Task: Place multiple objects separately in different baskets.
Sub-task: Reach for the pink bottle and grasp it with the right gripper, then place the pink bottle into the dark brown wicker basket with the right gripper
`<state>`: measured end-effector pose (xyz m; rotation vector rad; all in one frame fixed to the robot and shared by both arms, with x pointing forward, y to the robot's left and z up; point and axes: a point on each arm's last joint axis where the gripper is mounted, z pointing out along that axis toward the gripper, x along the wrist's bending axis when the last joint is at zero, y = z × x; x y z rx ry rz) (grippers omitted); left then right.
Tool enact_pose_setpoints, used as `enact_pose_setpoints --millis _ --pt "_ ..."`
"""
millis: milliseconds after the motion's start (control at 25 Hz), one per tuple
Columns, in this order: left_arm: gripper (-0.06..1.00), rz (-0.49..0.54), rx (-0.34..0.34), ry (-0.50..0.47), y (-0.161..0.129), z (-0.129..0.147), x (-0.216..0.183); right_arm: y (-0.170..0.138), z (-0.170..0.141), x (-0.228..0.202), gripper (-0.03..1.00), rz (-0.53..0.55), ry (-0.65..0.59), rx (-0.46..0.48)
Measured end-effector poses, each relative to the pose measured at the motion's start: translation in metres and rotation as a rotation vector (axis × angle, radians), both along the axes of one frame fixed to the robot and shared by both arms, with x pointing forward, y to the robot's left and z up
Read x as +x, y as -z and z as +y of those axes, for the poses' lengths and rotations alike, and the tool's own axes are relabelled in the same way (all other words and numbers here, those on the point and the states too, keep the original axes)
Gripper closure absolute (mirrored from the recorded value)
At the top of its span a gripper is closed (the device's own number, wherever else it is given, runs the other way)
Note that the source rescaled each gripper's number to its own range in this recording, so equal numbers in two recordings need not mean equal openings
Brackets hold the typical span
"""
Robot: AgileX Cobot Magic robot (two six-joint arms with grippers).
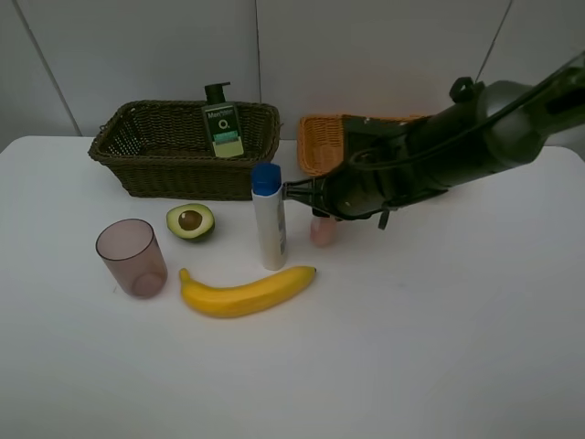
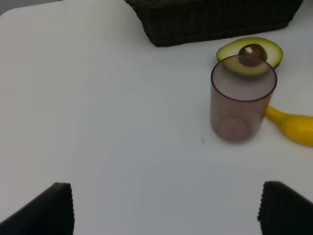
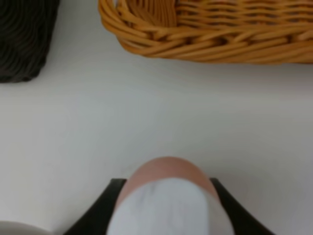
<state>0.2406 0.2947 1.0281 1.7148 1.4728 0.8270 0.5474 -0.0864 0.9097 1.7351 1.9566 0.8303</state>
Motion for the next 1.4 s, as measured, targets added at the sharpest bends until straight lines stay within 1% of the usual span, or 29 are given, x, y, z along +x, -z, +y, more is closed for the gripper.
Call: enact_pose_setpoints --millis 800,1040,1160,1400 --pt "-0.05 0.0 0.0 0.0 0.0 0.0 0.0 -0.058 -0.006 -0.004 0.96 -0.137 -0.001 0.064" --pt "-0.05 0.0 0.0 0.0 0.0 0.0 0.0 -0.072 -0.003 -0.001 0.96 -0.202 -0.058 0.042" --pt "-0.05 0.0 0.0 0.0 0.0 0.0 0.0 -0.085 0.003 0.005 0.96 -0.257 -0.109 0.044" --pt "-0.05 0.0 0.0 0.0 0.0 0.0 0.0 -0.118 0.021 0.016 0.96 -0.346 -0.184 0.119"
